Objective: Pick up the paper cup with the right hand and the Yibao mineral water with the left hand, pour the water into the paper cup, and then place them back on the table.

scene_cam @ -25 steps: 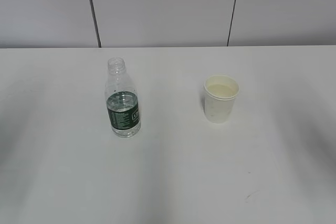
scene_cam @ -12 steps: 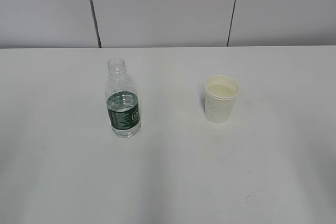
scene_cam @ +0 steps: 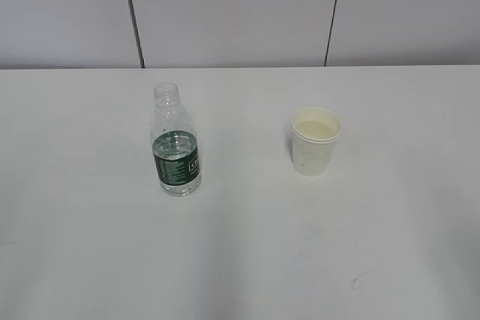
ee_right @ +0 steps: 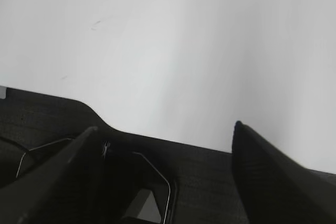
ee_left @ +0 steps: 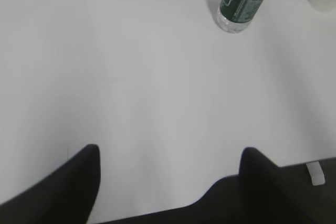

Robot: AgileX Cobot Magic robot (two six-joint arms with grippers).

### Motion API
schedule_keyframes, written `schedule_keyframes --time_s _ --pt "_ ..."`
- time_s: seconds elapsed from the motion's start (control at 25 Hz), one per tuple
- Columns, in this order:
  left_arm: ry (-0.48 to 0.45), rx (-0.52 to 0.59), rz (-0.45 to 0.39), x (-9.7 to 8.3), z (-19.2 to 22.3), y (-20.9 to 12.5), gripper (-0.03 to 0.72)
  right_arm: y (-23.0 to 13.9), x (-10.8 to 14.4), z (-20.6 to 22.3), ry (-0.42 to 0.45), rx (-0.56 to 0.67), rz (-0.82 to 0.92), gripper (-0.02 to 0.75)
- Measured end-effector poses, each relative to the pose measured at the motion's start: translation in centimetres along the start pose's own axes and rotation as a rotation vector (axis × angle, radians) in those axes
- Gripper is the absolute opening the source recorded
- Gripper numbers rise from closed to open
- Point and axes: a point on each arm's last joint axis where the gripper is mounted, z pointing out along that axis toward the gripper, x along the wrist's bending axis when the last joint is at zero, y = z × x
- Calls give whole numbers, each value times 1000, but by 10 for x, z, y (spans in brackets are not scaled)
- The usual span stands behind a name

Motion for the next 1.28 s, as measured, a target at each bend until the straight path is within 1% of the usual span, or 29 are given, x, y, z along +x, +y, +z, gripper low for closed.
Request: schedule_keyframes --time_s 0.2,0.36,0.6,0.8,1.04,1.28 --pt "-3 -107 10 -1 -13 -9 496 -13 5 -15 -23 -137 -22 593" --pt "-6 -192 18 -2 -23 -18 490 -27 9 -29 -44 -273 -44 593" --pt "-7 -208 20 -2 -25 -20 479 -49 16 -43 -68 -443 -71 593" --pt "-8 -209 19 -2 -25 -20 479 -51 16 -44 -69 -456 -69 593" --pt "-8 -209 19 -2 -25 -20 479 -51 13 -44 -86 -452 3 593" --pt "-8 -209 19 -2 -25 -20 479 -51 12 -44 -92 -453 13 593"
